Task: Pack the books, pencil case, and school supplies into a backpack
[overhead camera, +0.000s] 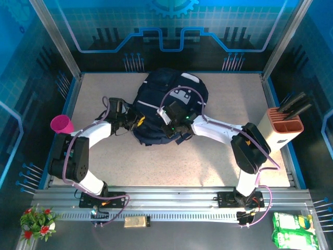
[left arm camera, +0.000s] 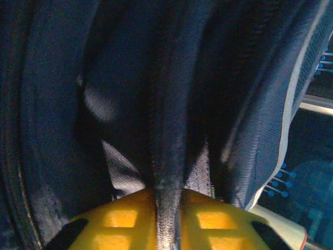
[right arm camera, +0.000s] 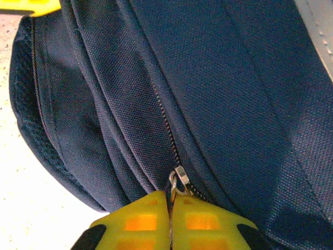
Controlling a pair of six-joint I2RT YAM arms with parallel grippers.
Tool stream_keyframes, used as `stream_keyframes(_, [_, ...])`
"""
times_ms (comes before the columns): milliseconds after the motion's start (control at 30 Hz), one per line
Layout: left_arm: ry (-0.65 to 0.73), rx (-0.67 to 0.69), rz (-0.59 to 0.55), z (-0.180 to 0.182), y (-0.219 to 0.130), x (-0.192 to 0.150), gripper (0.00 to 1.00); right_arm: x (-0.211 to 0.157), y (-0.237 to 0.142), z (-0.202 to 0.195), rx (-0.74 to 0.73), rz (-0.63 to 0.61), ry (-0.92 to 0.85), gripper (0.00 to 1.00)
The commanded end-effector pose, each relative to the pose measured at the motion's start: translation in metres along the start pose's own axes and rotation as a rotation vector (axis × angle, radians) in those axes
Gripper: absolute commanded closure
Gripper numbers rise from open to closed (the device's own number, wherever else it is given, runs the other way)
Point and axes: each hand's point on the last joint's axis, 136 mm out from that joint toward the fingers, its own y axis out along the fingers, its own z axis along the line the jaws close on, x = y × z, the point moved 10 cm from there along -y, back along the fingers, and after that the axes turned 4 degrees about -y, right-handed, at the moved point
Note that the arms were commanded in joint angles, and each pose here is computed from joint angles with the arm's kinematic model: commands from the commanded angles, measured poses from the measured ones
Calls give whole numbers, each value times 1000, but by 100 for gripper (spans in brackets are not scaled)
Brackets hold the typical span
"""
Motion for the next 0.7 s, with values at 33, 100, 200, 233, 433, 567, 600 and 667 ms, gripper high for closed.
stream_keyframes(33, [80, -16, 1, -13, -7, -11, 64, 13, -21, 17, 54, -88, 111, 83])
stream_keyframes(100, [129, 37, -23, -12, -17, -14, 55, 9, -37, 11, 50, -128, 175, 70])
stream_keyframes(200, [205, 103, -54, -11, -31, -21, 50, 1, -63, -2, 43, -185, 281, 54])
stream_keyframes(233, [236, 125, -71, -13, -37, -24, 50, -2, -68, -7, 46, -201, 322, 52])
stream_keyframes(433, [490, 261, -144, -37, -56, -55, 48, -16, -84, -41, 76, -264, 564, 44])
stream_keyframes(567, [666, 289, -117, -54, -48, -82, 49, -22, -81, -56, 115, -284, 675, 43])
stream_keyframes(600, [711, 297, -104, -58, -43, -89, 49, -23, -81, -59, 118, -287, 696, 43])
stream_keyframes(667, [788, 317, -81, -63, -33, -100, 50, -27, -79, -64, 116, -286, 730, 43])
